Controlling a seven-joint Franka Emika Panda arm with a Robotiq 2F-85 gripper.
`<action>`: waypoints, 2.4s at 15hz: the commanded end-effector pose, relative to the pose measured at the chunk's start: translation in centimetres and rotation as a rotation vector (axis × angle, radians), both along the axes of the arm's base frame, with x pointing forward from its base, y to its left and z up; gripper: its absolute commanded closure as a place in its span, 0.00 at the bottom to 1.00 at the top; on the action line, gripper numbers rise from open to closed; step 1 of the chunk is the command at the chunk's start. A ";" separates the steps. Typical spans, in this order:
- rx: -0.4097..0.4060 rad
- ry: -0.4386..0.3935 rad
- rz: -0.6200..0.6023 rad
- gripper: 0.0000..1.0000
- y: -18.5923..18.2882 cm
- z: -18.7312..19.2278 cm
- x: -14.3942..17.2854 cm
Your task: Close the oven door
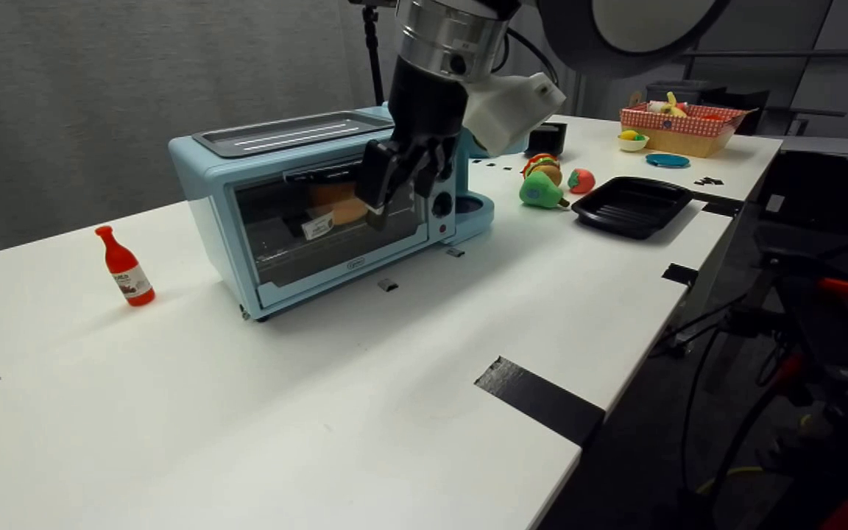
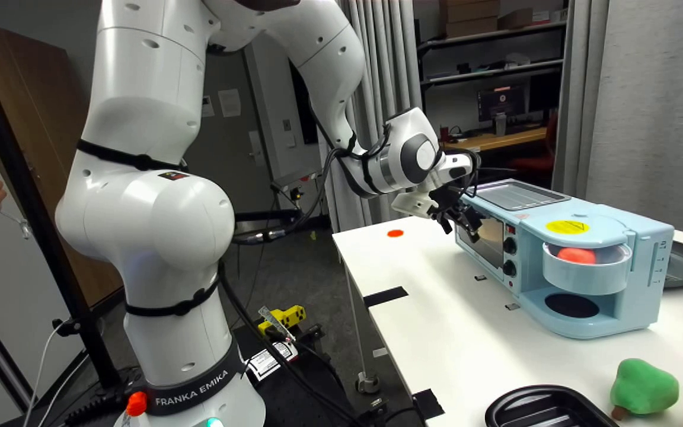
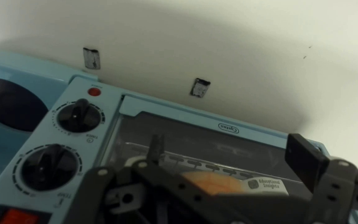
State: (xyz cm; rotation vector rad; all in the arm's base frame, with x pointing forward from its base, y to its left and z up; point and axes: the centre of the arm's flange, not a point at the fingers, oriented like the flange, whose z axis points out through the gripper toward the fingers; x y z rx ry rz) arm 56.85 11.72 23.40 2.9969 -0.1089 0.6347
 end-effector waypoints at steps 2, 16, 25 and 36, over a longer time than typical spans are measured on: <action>-0.014 -0.027 0.015 0.00 0.6 0.7 1.0; -0.064 -0.102 0.104 0.00 4.4 4.7 -2.7; -0.096 -0.175 0.122 0.00 7.6 7.9 -6.3; -0.125 -0.216 0.128 0.00 9.7 7.9 -5.9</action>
